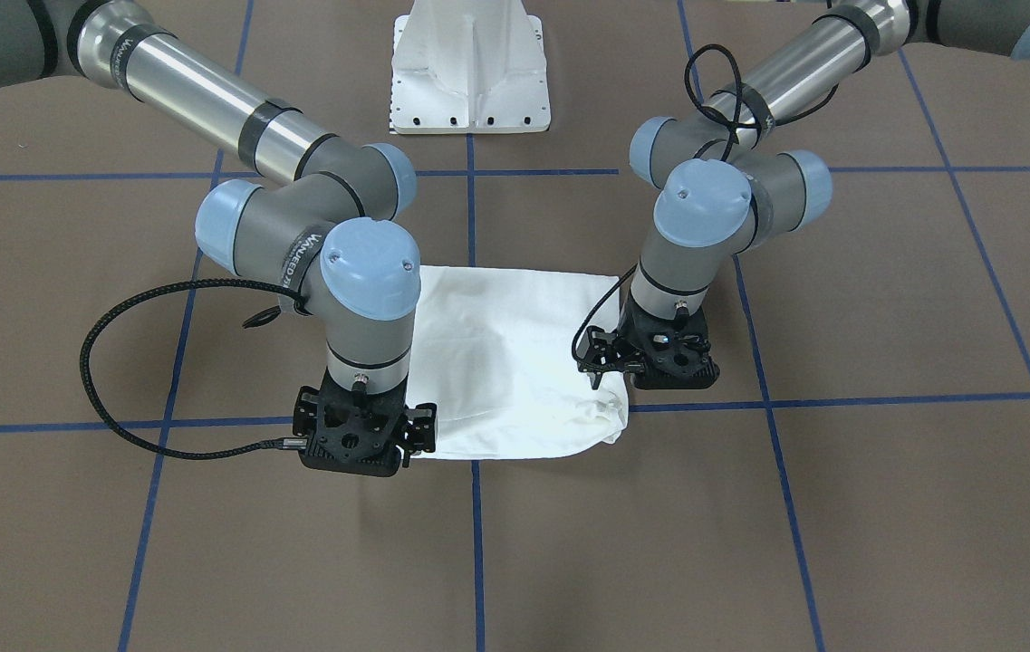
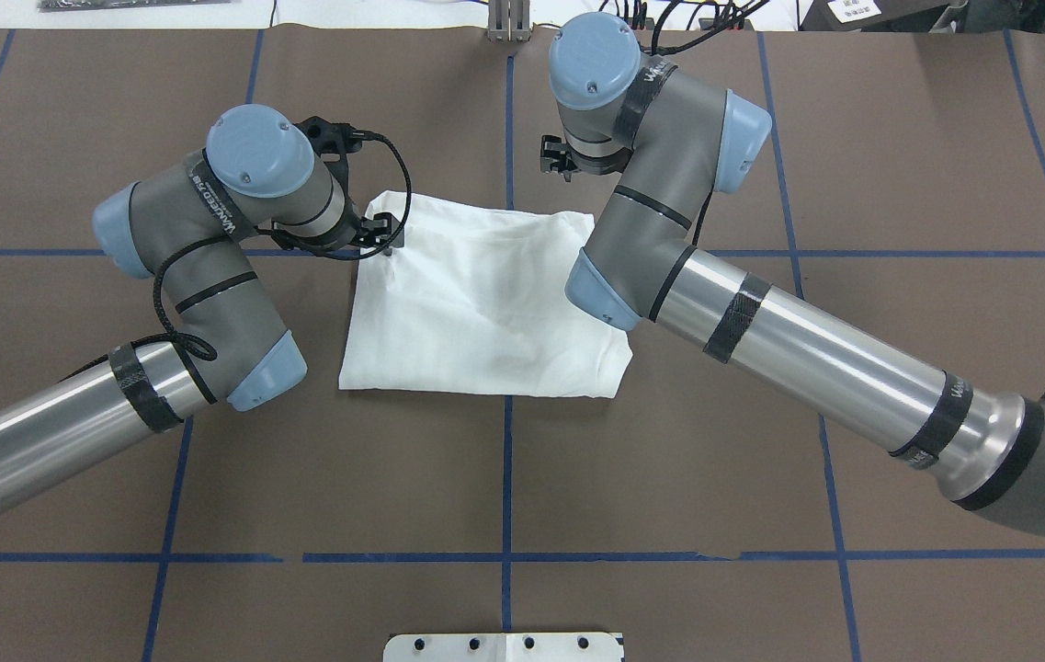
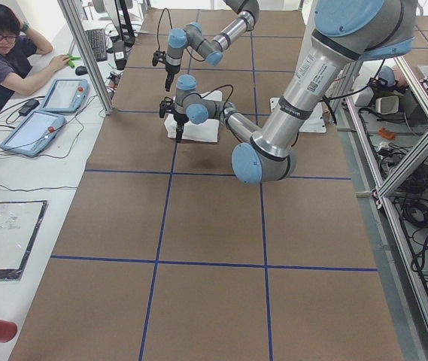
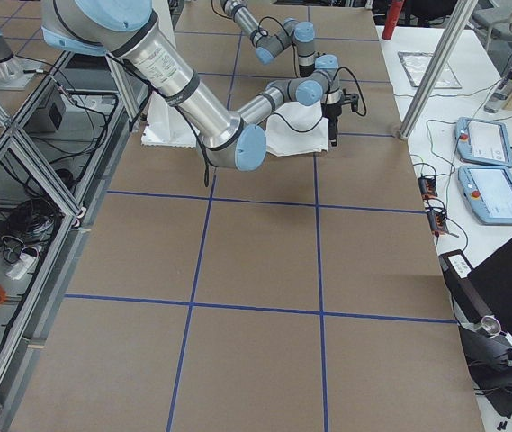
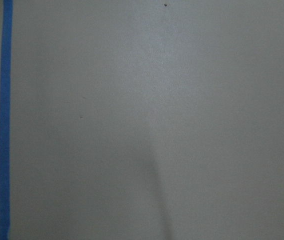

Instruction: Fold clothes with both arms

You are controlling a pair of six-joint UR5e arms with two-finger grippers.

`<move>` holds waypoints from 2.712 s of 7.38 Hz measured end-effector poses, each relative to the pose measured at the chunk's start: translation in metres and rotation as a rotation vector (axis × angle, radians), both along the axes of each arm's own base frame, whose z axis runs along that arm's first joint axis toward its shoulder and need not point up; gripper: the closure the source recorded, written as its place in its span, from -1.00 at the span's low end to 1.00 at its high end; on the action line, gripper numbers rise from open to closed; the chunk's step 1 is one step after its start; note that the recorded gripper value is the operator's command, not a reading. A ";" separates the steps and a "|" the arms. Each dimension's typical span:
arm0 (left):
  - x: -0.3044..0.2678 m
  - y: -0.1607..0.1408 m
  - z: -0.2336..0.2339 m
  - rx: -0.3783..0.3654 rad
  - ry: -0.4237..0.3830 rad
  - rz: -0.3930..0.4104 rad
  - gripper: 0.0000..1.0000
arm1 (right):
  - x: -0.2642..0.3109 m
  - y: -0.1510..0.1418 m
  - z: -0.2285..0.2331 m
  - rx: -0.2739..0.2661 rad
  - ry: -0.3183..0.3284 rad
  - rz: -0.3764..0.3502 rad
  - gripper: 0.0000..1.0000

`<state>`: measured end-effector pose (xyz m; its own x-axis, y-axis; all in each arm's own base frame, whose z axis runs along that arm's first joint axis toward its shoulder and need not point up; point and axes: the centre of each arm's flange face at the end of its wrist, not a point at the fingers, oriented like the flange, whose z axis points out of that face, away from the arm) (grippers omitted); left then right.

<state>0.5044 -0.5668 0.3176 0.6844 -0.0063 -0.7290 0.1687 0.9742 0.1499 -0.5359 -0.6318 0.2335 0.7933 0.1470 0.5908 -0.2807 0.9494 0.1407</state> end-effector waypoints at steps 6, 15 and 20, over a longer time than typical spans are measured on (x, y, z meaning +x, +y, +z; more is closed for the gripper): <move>-0.003 -0.065 0.001 0.005 -0.066 -0.054 -1.00 | 0.001 0.003 0.003 -0.003 -0.006 0.007 -1.00; -0.206 -0.029 0.007 0.191 -0.040 0.132 -1.00 | 0.172 0.010 0.045 -0.018 -0.052 -0.217 -1.00; -0.470 0.004 0.177 0.335 -0.214 0.304 -1.00 | 0.476 0.043 0.252 0.082 -0.041 -0.519 -1.00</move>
<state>0.0341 -0.5627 0.4949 0.7535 0.4269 -0.5000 -0.1840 0.8670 0.4630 -0.0595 -0.5890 0.4850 0.7254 -0.3076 0.6158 0.2169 0.9512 0.2196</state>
